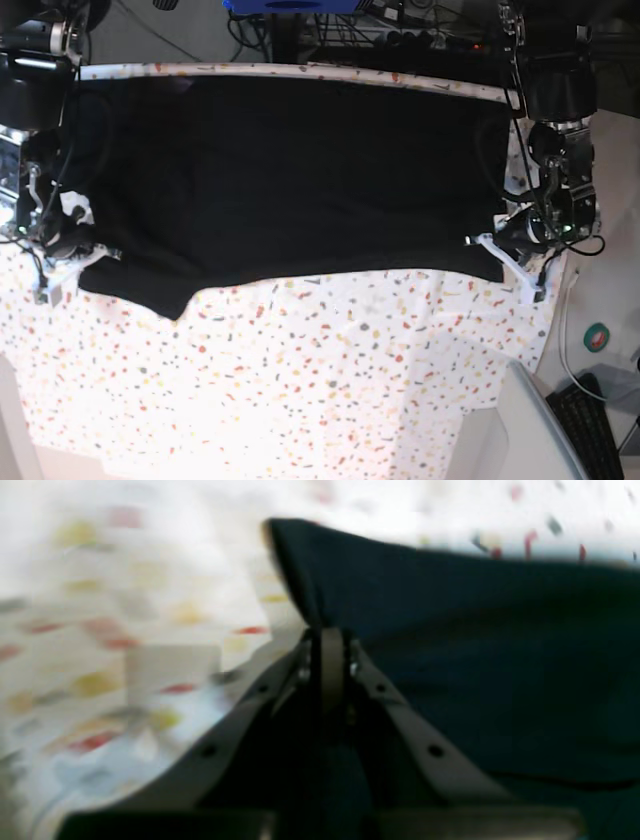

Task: Layout the t-shirt on the table in an organized manner, then fold the t-shirt properly
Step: 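Grasp the shirt's side edges near the hem with both grippers, then lift the hem edge with both grippers and fold it toward the collar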

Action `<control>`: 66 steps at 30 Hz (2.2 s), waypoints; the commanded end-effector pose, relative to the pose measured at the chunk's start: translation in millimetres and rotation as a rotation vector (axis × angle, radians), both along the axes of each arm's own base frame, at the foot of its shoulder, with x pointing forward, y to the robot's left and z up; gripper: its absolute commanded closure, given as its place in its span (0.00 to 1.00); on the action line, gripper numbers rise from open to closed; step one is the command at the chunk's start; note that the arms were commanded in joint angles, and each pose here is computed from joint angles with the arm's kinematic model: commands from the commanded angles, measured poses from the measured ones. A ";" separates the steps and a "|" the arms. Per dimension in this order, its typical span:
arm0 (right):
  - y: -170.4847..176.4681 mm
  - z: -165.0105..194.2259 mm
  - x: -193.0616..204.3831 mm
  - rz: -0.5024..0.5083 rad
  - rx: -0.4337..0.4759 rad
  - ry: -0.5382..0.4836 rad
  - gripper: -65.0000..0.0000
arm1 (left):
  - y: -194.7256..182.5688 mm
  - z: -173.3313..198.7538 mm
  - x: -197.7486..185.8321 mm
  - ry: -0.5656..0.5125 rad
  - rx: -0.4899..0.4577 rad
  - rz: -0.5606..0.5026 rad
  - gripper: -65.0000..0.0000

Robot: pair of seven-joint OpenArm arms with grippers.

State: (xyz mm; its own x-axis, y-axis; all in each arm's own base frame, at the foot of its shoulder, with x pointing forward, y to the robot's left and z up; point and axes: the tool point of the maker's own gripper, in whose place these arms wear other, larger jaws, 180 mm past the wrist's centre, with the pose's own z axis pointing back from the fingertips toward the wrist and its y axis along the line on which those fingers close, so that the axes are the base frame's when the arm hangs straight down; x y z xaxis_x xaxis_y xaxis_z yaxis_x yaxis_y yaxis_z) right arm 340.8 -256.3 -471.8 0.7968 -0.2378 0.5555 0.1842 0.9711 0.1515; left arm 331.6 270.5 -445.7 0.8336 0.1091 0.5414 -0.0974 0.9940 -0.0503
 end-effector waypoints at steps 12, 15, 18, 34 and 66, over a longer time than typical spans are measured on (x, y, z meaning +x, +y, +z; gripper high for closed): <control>-8.1 17.9 16.4 0.001 -0.020 -0.061 1.00 | -0.1 -15.7 -27.8 0.054 -0.012 0.014 0.96; -8.1 17.9 16.4 0.001 -0.020 -0.061 1.00 | 0.6 -17.4 -32.6 0.061 -0.008 0.014 0.66; -8.0 17.1 15.5 0.001 -0.020 -0.058 1.00 | 5.4 -17.7 -35.5 0.064 -0.009 0.031 0.46; -7.7 18.5 17.3 0.004 -0.021 -0.061 1.00 | 44.0 36.6 1.5 -0.063 -0.042 0.188 0.38; -7.8 17.7 16.4 0.003 -0.022 -0.060 1.00 | 5.2 -23.6 69.4 -0.024 -0.057 0.054 0.58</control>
